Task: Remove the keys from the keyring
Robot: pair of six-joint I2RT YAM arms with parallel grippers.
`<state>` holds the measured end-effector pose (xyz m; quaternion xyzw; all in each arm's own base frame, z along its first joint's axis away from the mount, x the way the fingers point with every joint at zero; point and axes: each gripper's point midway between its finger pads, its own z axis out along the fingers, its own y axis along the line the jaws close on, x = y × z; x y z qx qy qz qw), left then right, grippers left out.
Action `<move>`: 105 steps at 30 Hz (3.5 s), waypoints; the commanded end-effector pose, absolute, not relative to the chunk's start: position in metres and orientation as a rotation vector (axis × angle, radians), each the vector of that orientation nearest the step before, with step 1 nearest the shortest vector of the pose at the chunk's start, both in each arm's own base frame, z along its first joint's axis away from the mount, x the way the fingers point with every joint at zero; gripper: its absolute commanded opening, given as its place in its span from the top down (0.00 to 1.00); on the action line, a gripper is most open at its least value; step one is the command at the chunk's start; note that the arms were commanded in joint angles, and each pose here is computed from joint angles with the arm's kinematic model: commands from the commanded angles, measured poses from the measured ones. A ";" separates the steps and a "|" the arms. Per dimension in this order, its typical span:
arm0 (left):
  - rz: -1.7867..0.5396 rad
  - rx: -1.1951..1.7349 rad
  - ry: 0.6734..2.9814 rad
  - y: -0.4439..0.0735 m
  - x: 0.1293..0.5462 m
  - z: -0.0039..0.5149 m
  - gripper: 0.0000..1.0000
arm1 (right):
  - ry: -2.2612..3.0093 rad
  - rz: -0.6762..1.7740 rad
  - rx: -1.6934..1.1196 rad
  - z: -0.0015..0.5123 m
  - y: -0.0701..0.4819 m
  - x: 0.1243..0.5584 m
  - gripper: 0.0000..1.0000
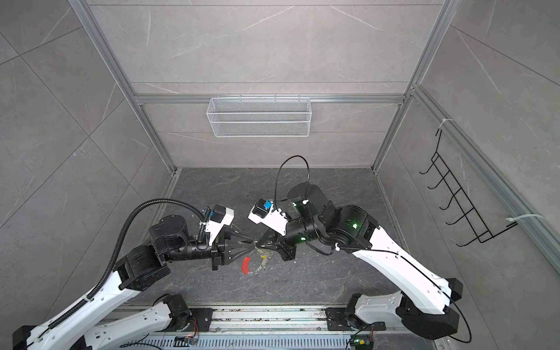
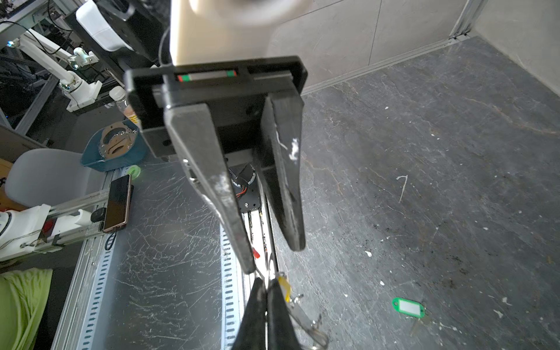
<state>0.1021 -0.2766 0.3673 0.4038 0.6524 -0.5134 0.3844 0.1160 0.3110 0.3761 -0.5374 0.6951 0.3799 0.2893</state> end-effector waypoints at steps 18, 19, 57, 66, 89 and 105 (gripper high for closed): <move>-1.382 1.168 1.574 -0.279 0.082 0.388 0.82 | 1.850 1.036 -1.566 0.374 0.310 0.105 1.00; -1.379 1.170 1.579 -0.280 0.082 0.388 0.84 | 1.853 1.033 -1.565 0.373 0.310 0.105 1.00; -1.229 0.706 1.155 -0.245 0.121 0.428 1.00 | 1.680 0.940 -1.026 0.377 0.321 0.170 0.49; -1.228 0.703 1.162 -0.246 0.123 0.426 1.00 | 1.605 1.032 -1.097 0.372 0.337 0.151 0.28; -1.232 0.705 1.200 -0.248 0.125 0.421 1.00 | 1.641 1.003 -1.118 0.361 0.339 0.150 0.87; -1.203 0.731 1.225 -0.247 0.123 0.417 1.00 | 1.691 0.944 -1.162 0.365 0.333 0.146 1.00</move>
